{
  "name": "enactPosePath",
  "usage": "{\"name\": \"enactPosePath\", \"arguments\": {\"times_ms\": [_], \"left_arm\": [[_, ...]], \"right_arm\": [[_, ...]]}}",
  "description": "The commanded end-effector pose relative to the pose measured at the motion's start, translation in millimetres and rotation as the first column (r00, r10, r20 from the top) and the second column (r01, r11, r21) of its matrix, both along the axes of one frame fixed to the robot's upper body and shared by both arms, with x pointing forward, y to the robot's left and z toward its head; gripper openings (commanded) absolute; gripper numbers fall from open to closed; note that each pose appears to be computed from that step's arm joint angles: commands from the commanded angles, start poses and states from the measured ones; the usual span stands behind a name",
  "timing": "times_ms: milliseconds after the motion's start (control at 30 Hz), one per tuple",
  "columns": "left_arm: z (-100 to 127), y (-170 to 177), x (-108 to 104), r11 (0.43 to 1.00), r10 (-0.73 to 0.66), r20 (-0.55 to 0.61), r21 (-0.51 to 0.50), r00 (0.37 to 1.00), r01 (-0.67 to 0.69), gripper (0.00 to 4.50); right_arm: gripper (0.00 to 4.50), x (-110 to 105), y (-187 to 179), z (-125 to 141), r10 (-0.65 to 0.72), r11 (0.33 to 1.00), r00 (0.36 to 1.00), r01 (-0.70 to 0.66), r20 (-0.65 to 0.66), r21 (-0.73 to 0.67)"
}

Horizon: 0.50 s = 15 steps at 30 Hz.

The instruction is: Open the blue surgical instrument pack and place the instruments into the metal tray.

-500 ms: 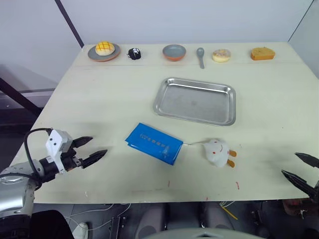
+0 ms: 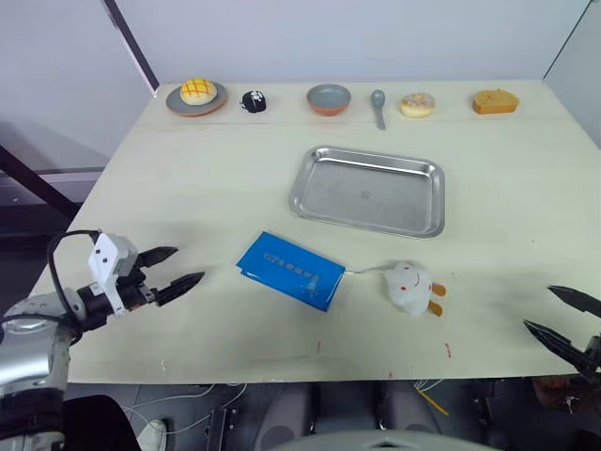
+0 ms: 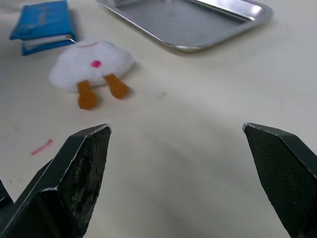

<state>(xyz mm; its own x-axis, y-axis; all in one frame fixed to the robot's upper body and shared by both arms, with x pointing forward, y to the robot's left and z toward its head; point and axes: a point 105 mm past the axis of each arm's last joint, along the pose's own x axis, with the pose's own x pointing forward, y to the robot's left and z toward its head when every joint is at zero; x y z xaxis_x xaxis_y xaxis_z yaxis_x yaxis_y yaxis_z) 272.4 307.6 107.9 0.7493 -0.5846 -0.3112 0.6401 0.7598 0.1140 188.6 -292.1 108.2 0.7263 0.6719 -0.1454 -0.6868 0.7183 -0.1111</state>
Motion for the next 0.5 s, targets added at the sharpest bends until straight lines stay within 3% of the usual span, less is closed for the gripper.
{"name": "enactPosePath", "arguments": {"times_ms": [33,300,367,400,467,500], "left_arm": [[1,-2,6,0.999,-0.034,0.01,0.042,0.999,0.034,4.5],[-1,-7,34,0.994,-0.077,0.005,0.084,0.997,0.076,4.5],[-1,-10,40,0.992,-0.097,0.001,0.084,0.995,0.096,3.94],[-2,-11,44,0.991,-0.104,0.0,0.083,0.995,0.104,3.63],[-2,-17,50,0.988,-0.13,-0.003,0.081,0.992,0.129,2.98],[-2,-20,54,0.987,-0.142,-0.004,0.081,0.99,0.142,2.38]], "right_arm": [[4.47,8,21,11,0.046,0.999,0.998,-0.046,0.039,-0.014],[4.47,35,92,34,0.175,0.984,0.979,-0.172,0.102,-0.034],[4.5,40,109,40,0.201,0.979,0.974,-0.201,0.105,-0.018],[4.09,42,118,43,0.219,0.976,0.97,-0.218,0.105,-0.017],[3.74,47,136,46,0.256,0.967,0.962,-0.254,0.091,-0.034],[3.2,49,143,46,0.274,0.962,0.959,-0.271,0.078,-0.044]]}}
